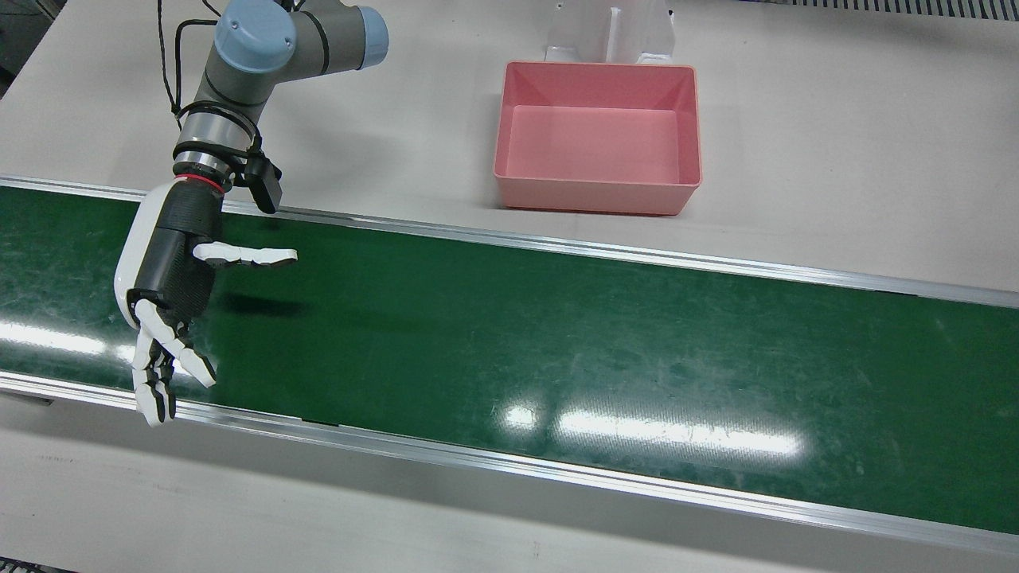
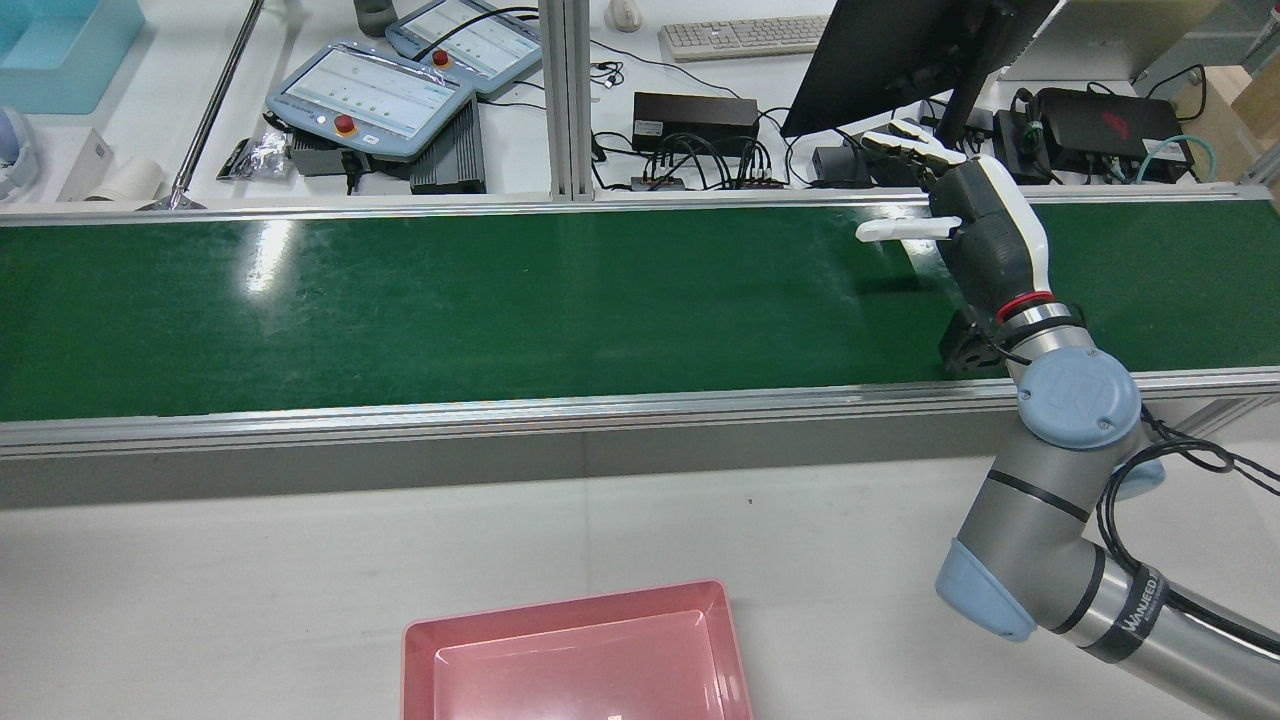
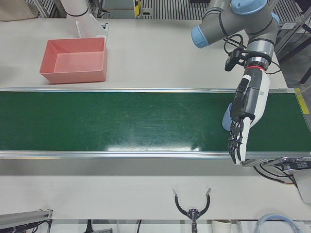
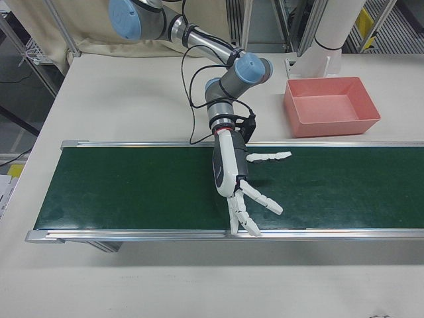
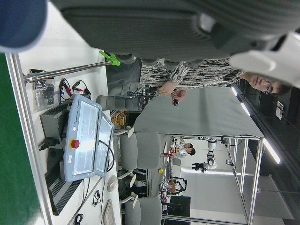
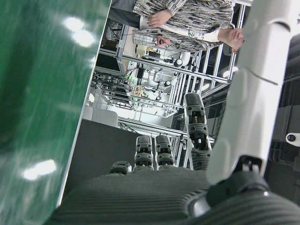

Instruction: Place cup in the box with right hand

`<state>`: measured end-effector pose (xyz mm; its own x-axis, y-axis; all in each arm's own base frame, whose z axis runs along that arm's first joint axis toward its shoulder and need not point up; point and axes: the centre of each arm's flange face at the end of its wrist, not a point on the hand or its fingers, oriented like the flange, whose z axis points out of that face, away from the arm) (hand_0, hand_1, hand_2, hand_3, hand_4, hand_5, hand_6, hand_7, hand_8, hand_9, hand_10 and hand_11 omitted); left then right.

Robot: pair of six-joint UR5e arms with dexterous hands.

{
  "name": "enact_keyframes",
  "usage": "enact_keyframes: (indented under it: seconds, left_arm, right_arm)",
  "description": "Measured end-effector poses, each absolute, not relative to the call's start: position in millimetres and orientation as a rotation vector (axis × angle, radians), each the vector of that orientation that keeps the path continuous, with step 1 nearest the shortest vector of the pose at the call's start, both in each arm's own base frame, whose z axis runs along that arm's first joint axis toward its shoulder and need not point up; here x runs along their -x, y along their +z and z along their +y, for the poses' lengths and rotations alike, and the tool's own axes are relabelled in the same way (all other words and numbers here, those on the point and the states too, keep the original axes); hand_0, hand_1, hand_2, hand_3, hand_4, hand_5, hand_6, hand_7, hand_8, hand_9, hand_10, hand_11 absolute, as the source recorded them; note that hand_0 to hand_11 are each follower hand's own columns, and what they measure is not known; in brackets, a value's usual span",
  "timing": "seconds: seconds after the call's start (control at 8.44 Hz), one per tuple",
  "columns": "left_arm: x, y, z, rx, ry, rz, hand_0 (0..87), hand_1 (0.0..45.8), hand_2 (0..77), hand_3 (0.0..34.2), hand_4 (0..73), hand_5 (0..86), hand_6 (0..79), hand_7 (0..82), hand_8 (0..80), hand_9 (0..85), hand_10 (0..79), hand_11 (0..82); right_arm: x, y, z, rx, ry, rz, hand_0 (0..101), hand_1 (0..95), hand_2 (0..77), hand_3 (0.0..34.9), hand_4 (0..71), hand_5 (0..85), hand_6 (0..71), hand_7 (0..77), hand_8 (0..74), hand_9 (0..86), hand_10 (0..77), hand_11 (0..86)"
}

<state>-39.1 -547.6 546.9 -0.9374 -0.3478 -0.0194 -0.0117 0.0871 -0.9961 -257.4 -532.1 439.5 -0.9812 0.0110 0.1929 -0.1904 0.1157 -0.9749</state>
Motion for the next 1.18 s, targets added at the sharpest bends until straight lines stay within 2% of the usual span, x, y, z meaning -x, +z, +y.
enact_keyframes:
  seconds: [0.24, 0.36, 0.47, 0.59, 0.71, 0.83, 0.95, 1.07, 1.18]
  left_arm:
    - [39.1, 546.8, -547.6, 0.360, -1.934, 2.115, 0.0, 0.5, 1.1, 0.0, 1.1, 0.5, 0.5, 0.5, 0.0, 0.0, 0.0, 0.0]
    - [39.4, 546.8, -547.6, 0.360, -1.934, 2.115, 0.0, 0.5, 1.1, 0.0, 1.1, 0.5, 0.5, 0.5, 0.0, 0.0, 0.0, 0.0]
    - [39.4, 546.8, -547.6, 0.360, -1.934, 2.115, 0.0, 0.5, 1.1, 0.0, 1.1, 0.5, 0.5, 0.5, 0.0, 0.0, 0.0, 0.0]
    - [39.3, 546.9, -547.6, 0.360, -1.934, 2.115, 0.0, 0.5, 1.1, 0.0, 1.1, 0.5, 0.0, 0.5, 0.0, 0.0, 0.0, 0.0]
    - [39.2, 547.2, -547.6, 0.360, -1.934, 2.114, 0.0, 0.5, 1.1, 0.0, 1.1, 0.5, 0.0, 0.5, 0.0, 0.0, 0.0, 0.0]
    - [39.1, 547.3, -547.6, 0.360, -1.935, 2.114, 0.0, 0.5, 1.1, 0.0, 1.1, 0.5, 0.5, 0.5, 0.0, 0.0, 0.0, 0.0]
    - [39.1, 547.3, -547.6, 0.360, -1.935, 2.114, 0.0, 0.5, 1.1, 0.0, 1.1, 0.5, 0.0, 0.5, 0.0, 0.0, 0.0, 0.0]
    - [39.1, 547.1, -547.6, 0.360, -1.934, 2.114, 0.0, 0.5, 1.1, 0.0, 1.1, 0.5, 0.5, 0.5, 0.0, 0.0, 0.0, 0.0]
    - [39.1, 547.0, -547.6, 0.360, -1.934, 2.114, 0.0, 0.5, 1.1, 0.0, 1.1, 0.5, 0.5, 0.5, 0.0, 0.0, 0.0, 0.0]
  right_arm:
    - [268.8, 424.7, -540.1, -0.166, 1.970, -2.247, 58, 13.1, 1.1, 0.0, 20.2, 6.5, 5.4, 18.5, 8.2, 15.8, 1.6, 3.8]
    - [271.0, 419.6, -540.4, -0.160, 1.964, -2.256, 58, 15.8, 1.1, 0.0, 17.5, 6.5, 5.4, 19.1, 8.2, 15.8, 1.6, 4.9]
    - [272.9, 418.5, -538.6, -0.154, 1.960, -2.257, 57, 12.0, 2.7, 0.0, 20.2, 6.5, 5.4, 20.2, 8.2, 15.8, 1.6, 4.4]
    - [275.3, 418.8, -536.3, -0.148, 1.957, -2.254, 57, 12.0, 2.7, 0.0, 20.2, 6.5, 5.4, 20.2, 8.2, 15.8, 1.6, 4.4]
    - [281.2, 420.7, -532.7, -0.137, 1.952, -2.245, 56, 12.0, 6.0, 0.0, 16.4, 6.5, 5.4, 20.2, 8.2, 15.8, 1.6, 3.3]
    - [287.0, 421.5, -529.5, -0.128, 1.948, -2.239, 56, 12.0, 6.0, 0.0, 16.4, 6.5, 5.4, 19.1, 8.2, 15.8, 1.1, 3.3]
    - [293.9, 423.3, -525.7, -0.118, 1.943, -2.230, 55, 19.1, 8.2, 0.0, 10.4, 6.5, 5.4, 19.1, 8.2, 14.7, 1.1, 4.4]
    - [299.8, 425.0, -522.4, -0.109, 1.939, -2.222, 56, 10.4, 4.4, 0.0, 16.9, 6.5, 5.4, 18.0, 8.2, 14.7, 1.1, 4.4]
    - [302.6, 425.7, -520.8, -0.104, 1.938, -2.219, 56, 15.8, 1.1, 0.0, 14.2, 6.5, 5.4, 18.0, 8.2, 14.7, 1.1, 4.4]
